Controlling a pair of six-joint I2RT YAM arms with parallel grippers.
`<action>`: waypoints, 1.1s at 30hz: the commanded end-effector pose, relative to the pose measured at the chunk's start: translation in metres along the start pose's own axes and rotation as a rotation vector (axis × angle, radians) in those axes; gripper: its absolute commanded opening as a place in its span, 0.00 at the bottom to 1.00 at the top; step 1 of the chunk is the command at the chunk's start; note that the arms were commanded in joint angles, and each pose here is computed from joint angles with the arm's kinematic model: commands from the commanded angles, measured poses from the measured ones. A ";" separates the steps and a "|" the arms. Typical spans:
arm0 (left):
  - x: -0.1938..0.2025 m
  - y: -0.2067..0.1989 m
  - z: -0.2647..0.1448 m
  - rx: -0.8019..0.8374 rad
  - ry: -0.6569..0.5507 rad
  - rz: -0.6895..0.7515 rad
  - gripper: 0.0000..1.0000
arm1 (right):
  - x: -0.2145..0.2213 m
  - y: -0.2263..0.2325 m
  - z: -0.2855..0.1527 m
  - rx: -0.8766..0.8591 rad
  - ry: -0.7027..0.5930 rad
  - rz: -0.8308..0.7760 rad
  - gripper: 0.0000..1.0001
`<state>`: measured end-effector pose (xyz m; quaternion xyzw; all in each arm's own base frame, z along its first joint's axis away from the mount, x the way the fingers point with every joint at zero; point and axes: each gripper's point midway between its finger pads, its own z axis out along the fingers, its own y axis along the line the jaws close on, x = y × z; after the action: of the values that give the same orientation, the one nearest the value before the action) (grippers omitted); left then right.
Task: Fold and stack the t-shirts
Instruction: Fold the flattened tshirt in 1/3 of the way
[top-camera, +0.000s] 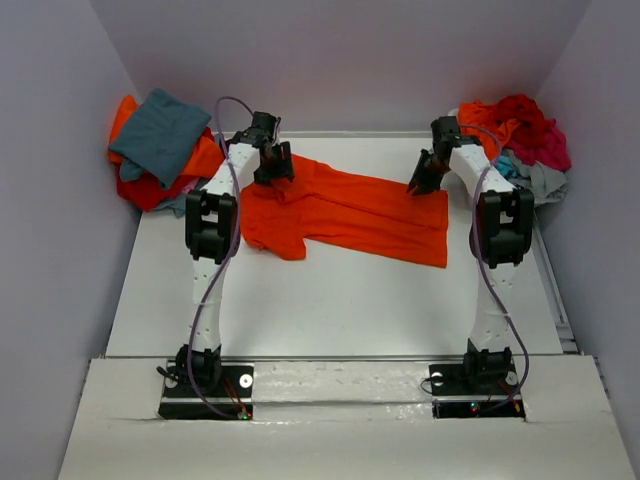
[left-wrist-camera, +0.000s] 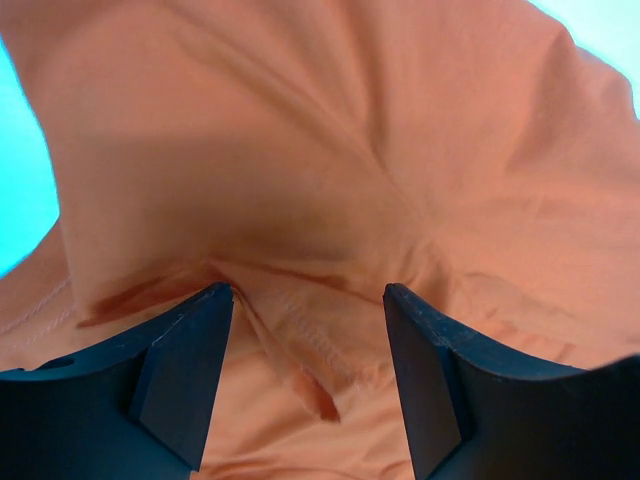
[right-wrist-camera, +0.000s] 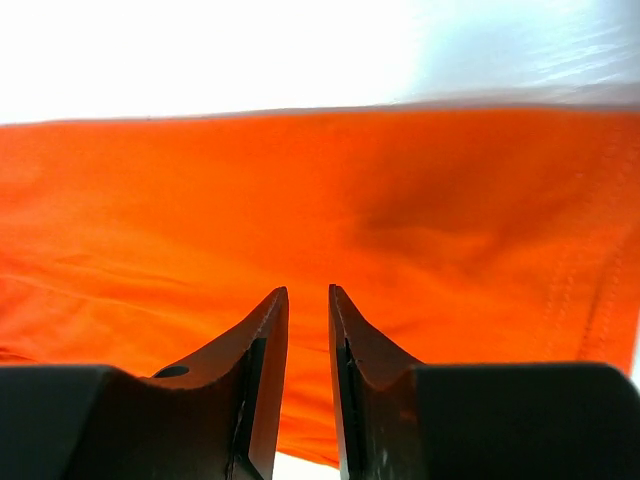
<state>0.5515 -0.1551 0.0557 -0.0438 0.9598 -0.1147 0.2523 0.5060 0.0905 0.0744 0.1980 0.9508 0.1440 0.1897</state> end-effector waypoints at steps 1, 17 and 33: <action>-0.002 0.001 0.009 0.023 0.011 0.004 0.73 | 0.001 0.004 0.010 0.007 0.012 -0.011 0.29; 0.027 0.034 0.030 -0.047 0.104 -0.044 0.75 | 0.010 -0.019 0.044 0.118 0.090 0.014 0.29; 0.004 0.064 0.024 -0.089 0.041 -0.156 0.82 | -0.017 0.002 0.079 0.042 0.075 -0.011 0.32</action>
<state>0.5650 -0.1276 0.0387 -0.0935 0.9572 -0.1201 0.2464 0.5524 0.0975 0.0326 0.1986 0.9572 0.1324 0.1636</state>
